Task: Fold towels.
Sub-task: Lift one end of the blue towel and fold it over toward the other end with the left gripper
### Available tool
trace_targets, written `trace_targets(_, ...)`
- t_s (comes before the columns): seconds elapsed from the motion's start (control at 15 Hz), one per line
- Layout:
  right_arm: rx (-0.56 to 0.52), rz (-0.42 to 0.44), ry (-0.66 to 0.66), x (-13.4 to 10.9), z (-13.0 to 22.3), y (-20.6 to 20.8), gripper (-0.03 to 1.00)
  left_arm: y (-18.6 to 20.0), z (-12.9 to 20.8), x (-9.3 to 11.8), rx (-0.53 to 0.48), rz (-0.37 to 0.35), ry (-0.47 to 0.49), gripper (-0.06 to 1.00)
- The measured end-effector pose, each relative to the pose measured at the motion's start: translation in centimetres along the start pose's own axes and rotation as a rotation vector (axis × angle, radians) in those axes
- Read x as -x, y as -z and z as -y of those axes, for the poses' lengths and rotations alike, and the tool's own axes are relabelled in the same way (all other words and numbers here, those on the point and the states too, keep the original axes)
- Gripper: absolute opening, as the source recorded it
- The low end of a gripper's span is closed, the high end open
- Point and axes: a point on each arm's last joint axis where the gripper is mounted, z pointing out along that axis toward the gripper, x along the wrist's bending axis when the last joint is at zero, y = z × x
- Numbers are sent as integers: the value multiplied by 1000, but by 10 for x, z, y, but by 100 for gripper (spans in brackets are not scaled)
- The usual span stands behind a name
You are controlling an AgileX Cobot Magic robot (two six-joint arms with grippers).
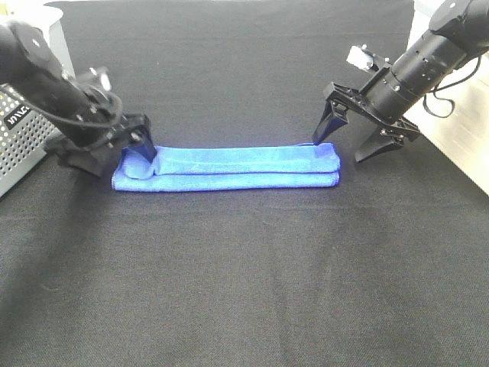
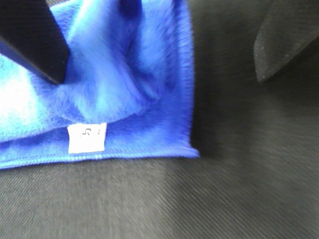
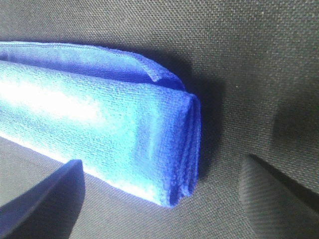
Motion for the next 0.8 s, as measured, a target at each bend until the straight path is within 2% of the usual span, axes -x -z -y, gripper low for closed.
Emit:
trace_targets(0.07,3,3,1,0,0,0,79,-3,0,0,6,5,8,94)
trace_targets(0.2,15,6,0,1,-1,0,79,-9,-2,0,26,18,36,78)
trace_targets(0.27,15,6,0,1,-1,0,79,-9,-2,0,26,18,36,78)
trace_targets(0.53,20,7,0,1,-2,0,79,-17,-1,-1,24,35,78,11)
trace_targets(0.6,24,9,0,1,-2,0,79,-17,-1,0,28,34,74,6)
trace_targets(0.8,25,9,0,1,-2,0,79,-3,-5,-4,30,11,46,6)
